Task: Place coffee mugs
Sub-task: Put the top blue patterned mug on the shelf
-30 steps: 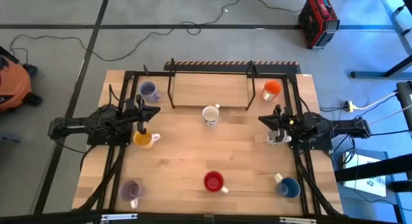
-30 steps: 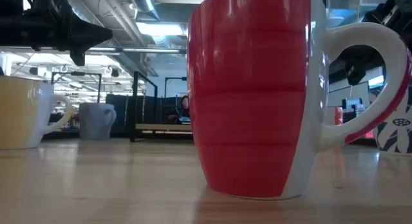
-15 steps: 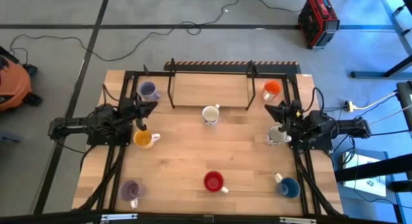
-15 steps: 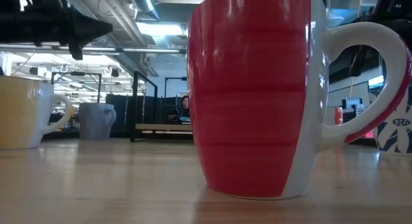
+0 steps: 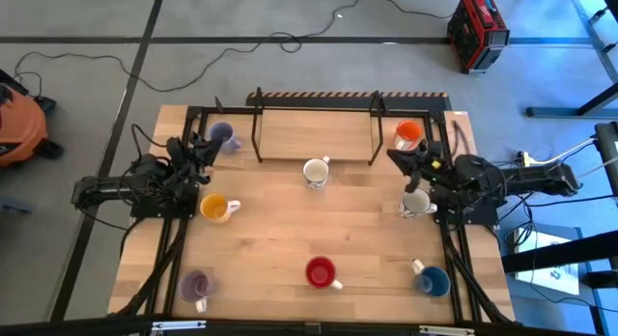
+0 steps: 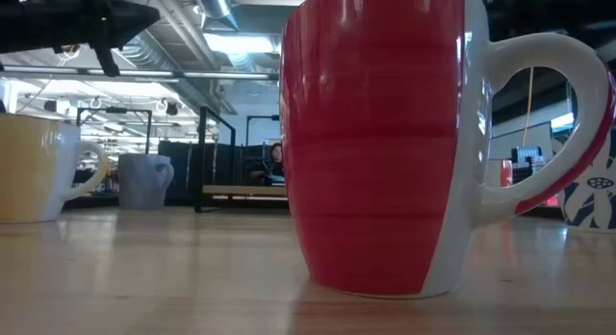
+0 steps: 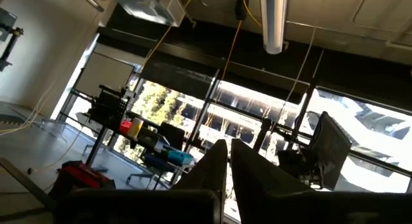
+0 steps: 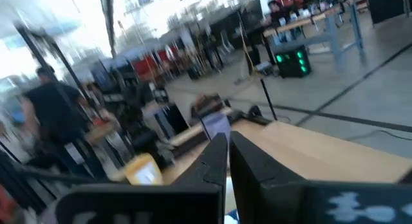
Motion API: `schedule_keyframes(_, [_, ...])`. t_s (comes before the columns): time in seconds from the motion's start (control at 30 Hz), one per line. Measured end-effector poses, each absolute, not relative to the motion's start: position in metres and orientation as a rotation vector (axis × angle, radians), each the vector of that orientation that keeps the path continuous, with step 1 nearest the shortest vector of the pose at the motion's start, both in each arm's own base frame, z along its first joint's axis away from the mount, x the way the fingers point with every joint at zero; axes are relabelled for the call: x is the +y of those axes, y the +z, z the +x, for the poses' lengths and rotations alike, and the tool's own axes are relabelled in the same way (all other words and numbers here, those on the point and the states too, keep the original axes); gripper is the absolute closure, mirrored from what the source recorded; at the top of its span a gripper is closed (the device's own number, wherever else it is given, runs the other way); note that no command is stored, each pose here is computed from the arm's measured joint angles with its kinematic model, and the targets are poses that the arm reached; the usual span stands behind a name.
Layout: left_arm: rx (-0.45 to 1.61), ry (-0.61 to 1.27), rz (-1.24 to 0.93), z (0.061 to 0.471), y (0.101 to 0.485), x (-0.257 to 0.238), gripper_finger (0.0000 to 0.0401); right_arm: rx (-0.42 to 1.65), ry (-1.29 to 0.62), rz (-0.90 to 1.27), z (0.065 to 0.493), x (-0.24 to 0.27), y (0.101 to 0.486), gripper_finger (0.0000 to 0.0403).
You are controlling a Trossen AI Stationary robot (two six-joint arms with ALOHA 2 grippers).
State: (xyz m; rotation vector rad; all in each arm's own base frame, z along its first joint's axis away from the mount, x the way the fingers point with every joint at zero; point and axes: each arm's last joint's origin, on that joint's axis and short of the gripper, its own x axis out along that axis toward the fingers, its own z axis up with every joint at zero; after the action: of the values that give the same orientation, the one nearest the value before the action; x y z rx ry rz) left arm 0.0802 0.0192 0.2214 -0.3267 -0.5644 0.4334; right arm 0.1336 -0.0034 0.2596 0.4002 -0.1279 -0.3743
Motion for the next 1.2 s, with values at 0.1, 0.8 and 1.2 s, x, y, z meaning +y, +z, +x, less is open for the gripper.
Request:
schedule_keyframes(0.1, [-0.545,0.437,-0.324,0.082,0.22,0.019,0.0385,-0.044,-0.391,0.343,0.155,-0.002,0.275,0.0393])
schedule_keyframes(0.8, [-0.472,0.398,-0.345,0.096,0.216,0.02,0.0385,0.652,-0.261,0.135,0.281,-0.065,0.294,0.0206])
schedule_keyframes(1.2, [-0.481,0.393,-0.404,0.096,0.227,0.02,0.0385,0.738,-0.224,-0.156,0.297,-0.087,0.291,0.0139])
